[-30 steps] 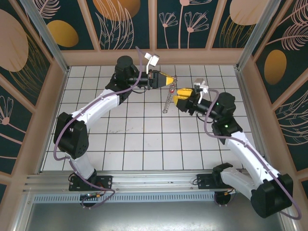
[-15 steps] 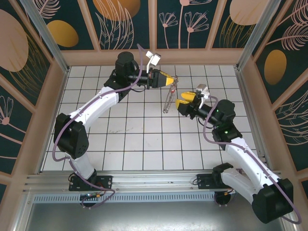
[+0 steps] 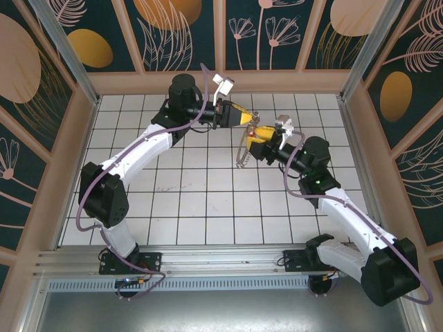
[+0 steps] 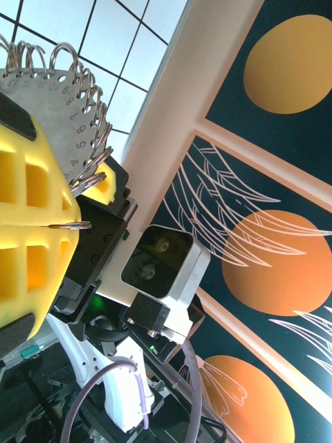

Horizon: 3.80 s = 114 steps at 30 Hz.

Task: Put the keys on the keyring

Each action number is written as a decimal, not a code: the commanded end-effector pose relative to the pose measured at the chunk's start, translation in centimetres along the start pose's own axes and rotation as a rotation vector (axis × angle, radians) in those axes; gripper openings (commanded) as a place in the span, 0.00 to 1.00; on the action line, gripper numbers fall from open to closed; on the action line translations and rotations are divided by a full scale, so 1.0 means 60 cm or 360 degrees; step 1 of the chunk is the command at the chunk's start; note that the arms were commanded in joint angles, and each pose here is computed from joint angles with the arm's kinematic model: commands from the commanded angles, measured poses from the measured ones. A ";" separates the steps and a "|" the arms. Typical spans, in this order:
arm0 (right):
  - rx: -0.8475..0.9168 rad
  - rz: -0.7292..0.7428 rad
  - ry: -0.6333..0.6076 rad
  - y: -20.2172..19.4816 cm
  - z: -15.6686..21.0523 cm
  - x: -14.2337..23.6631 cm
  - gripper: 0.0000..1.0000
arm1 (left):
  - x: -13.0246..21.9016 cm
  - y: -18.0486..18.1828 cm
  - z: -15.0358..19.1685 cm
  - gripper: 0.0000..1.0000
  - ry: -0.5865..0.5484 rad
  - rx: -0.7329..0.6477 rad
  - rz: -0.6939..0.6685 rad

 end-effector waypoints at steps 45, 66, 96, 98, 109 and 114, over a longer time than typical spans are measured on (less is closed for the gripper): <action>0.0074 0.0195 0.0108 0.017 -0.052 0.036 0.00 | -0.009 -0.001 0.003 0.00 0.0080 -0.0160 -0.0115; 0.0042 0.0138 0.0189 0.000 -0.085 0.002 0.00 | -0.006 0.005 0.012 0.00 0.0096 -0.0181 -0.0187; 0.0169 0.0238 0.0590 -0.034 -0.114 0.006 0.00 | -0.004 0.019 0.032 0.00 0.0189 -0.0204 -0.0267; 0.0171 0.0249 0.0608 -0.035 -0.114 0.006 0.00 | -0.004 0.019 0.031 0.00 0.0189 -0.0207 -0.0266; 0.0175 0.0157 0.0614 -0.031 -0.126 -0.009 0.00 | -0.006 0.025 0.031 0.00 0.0203 -0.0193 -0.0260; 0.0197 0.0128 0.0598 -0.032 -0.136 -0.026 0.00 | -0.007 0.027 0.031 0.00 0.0208 -0.0187 -0.0253</action>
Point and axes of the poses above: each hand's point on the last joint's axis, 136 mm out from that joint toward the fingers, its own x axis back along the fingers, its own y axis along the line the jaws close on, z = x × y, the point moved 10 cm from there along x, back along the fingers, and after that the axes turned 7 degrees about x, right-handed, at the moved point
